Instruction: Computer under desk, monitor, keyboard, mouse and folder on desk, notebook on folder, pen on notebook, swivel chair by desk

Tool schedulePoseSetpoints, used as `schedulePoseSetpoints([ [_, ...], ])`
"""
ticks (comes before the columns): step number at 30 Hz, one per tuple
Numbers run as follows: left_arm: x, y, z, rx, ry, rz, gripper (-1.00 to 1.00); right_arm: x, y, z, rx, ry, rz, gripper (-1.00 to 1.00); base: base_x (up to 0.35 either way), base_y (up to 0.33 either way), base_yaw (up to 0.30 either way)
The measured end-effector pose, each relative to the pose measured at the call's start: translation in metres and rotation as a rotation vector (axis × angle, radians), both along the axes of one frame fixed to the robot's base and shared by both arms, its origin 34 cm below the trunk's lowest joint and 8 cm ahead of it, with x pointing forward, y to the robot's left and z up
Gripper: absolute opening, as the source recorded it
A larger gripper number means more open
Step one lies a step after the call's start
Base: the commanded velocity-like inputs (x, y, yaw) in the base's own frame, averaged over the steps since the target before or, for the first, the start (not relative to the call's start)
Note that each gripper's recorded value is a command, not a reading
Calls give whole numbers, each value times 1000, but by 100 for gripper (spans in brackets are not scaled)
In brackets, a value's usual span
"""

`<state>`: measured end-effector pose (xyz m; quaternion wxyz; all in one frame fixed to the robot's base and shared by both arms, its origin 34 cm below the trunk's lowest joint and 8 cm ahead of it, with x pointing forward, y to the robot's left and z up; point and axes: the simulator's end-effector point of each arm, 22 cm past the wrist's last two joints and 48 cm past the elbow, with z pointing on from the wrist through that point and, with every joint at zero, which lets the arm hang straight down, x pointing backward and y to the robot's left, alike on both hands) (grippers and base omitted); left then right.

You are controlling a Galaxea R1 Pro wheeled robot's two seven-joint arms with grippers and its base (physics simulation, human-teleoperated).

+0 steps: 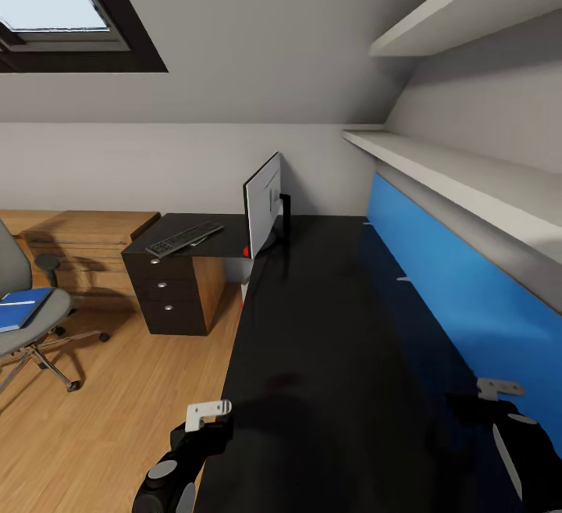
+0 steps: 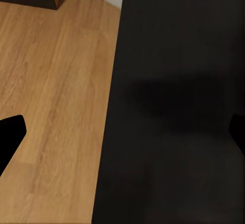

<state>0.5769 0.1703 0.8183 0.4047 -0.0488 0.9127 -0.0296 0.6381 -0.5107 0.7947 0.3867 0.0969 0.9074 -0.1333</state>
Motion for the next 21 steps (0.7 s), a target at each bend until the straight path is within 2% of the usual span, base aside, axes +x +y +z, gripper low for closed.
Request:
schedulePoseSetpoints([
  [14,1,-1,3,-1,-7,-3,100,-1,-6,-4,-2,1,-1,100,0,0,0],
  [21,1,-2,3,-1,-7,-3,100,11,-5,-14,33,3,8,100,0,0,0],
])
